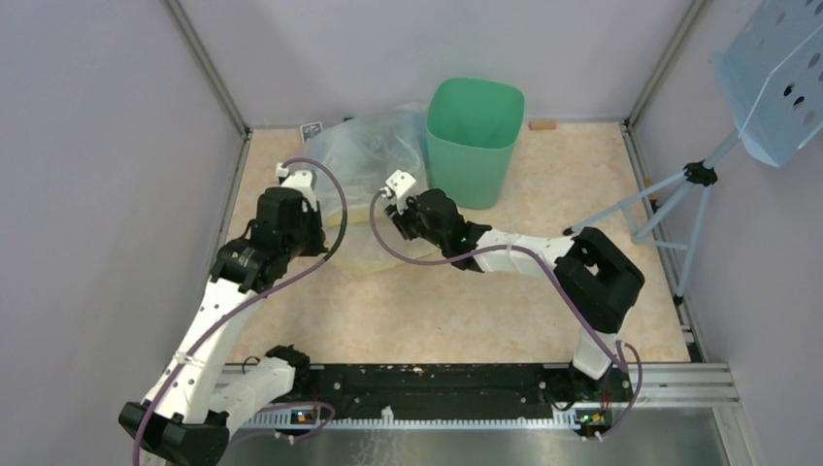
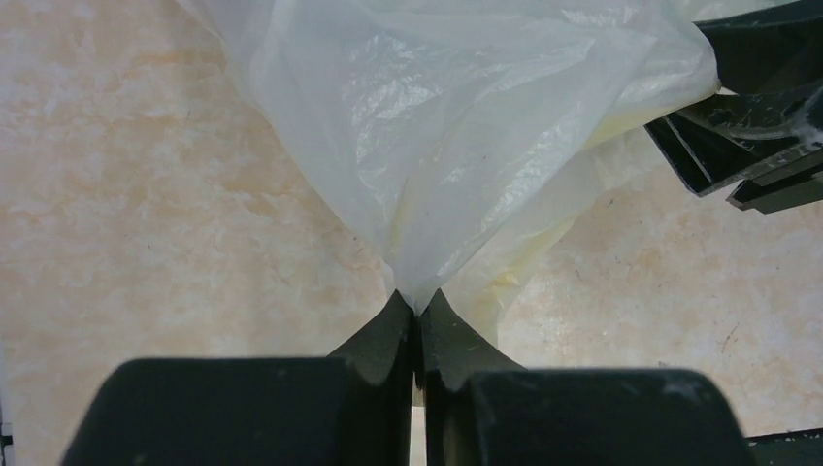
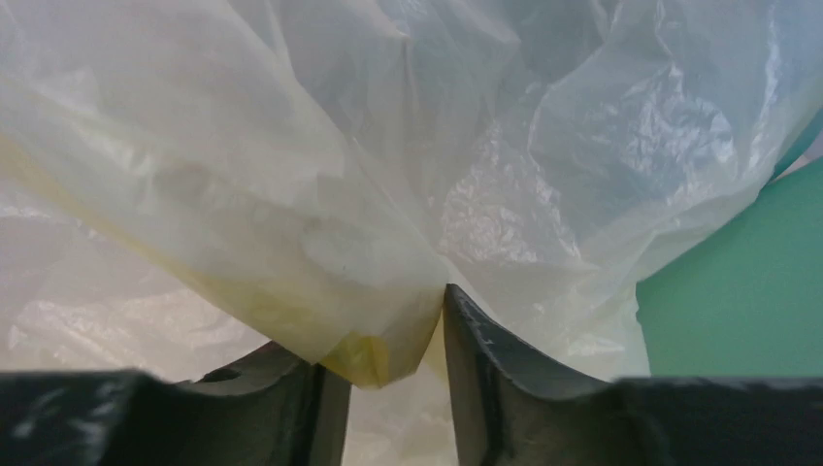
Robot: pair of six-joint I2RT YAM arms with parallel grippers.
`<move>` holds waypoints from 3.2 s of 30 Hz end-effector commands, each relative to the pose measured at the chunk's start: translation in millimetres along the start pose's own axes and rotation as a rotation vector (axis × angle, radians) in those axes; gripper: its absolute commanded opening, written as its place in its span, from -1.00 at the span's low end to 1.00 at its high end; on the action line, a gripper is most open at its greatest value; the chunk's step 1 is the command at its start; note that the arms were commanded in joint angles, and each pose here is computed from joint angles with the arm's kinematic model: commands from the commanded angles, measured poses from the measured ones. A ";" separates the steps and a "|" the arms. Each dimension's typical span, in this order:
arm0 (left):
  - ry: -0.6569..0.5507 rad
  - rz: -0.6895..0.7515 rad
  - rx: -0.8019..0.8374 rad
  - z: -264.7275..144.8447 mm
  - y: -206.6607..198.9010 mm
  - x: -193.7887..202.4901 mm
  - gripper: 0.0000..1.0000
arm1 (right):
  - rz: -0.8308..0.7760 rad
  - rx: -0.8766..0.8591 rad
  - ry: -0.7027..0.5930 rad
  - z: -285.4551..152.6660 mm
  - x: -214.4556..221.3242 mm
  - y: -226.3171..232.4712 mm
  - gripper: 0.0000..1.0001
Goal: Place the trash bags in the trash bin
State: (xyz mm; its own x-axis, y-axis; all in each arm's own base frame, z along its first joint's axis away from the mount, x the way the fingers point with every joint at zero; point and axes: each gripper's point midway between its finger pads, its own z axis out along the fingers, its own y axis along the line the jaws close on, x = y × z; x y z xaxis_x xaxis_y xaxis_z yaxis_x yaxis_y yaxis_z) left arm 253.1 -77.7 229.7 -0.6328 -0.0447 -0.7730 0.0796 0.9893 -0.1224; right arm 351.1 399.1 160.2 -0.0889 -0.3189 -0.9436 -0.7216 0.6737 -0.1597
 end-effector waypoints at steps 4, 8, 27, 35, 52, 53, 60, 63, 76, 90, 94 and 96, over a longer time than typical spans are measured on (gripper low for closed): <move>0.003 0.059 0.048 -1.4 -5.8 1.4 0.12 | 0.008 0.001 -0.121 -8.5 -56.8 -6.2 -1.00; -0.042 0.097 0.114 -5.4 -17.8 -13.9 0.78 | 0.028 -0.055 -0.116 -22.2 -76.1 -0.8 -1.00; -0.388 0.374 0.354 15.1 -74.3 -96.9 0.97 | 0.057 -0.195 -0.058 -45.2 -99.4 18.2 -1.00; -0.312 0.401 0.346 41.0 -75.0 -88.7 0.55 | 0.066 -0.076 -0.050 -46.7 -100.0 -2.9 -1.00; -0.075 0.341 0.257 36.8 -50.8 -45.5 -1.00 | 0.192 0.263 -0.100 -63.9 -98.1 -83.3 -0.44; -0.068 0.330 0.259 34.8 -51.2 -44.8 -1.00 | 0.189 0.239 -0.107 -64.3 -97.3 -79.1 -0.32; -0.030 0.269 0.336 32.5 -67.6 -45.1 -1.00 | 0.301 0.041 -0.193 -96.7 -85.3 -39.7 0.12; -0.004 0.233 0.363 35.5 -75.0 -45.2 -1.00 | 0.375 0.012 -0.214 -113.9 -77.3 -29.3 0.21; -0.005 0.172 0.417 30.6 -87.8 -51.4 -1.00 | 0.941 0.040 -0.365 -134.3 -29.4 -0.7 -0.33; -0.003 0.178 0.375 27.5 -78.5 -51.6 -1.00 | 1.525 -0.122 -0.434 -58.2 -3.6 60.8 -1.00; 0.004 0.191 0.366 27.2 -76.1 -49.9 -1.00 | 1.644 -0.242 -0.458 -43.0 -13.7 74.6 -1.00; 0.006 0.199 0.359 26.5 -74.0 -48.8 -1.00 | 1.695 -0.279 -0.472 -35.4 -17.8 74.1 -1.00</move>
State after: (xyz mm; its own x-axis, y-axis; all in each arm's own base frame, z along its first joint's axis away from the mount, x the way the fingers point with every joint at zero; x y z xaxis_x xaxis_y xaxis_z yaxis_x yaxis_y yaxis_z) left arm 297.2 -156.4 238.3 -0.6308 0.1500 -0.7613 0.4555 0.8659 -0.2068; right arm 268.9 414.8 113.4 -0.6181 0.7437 -0.2546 -0.1273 0.2249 0.9660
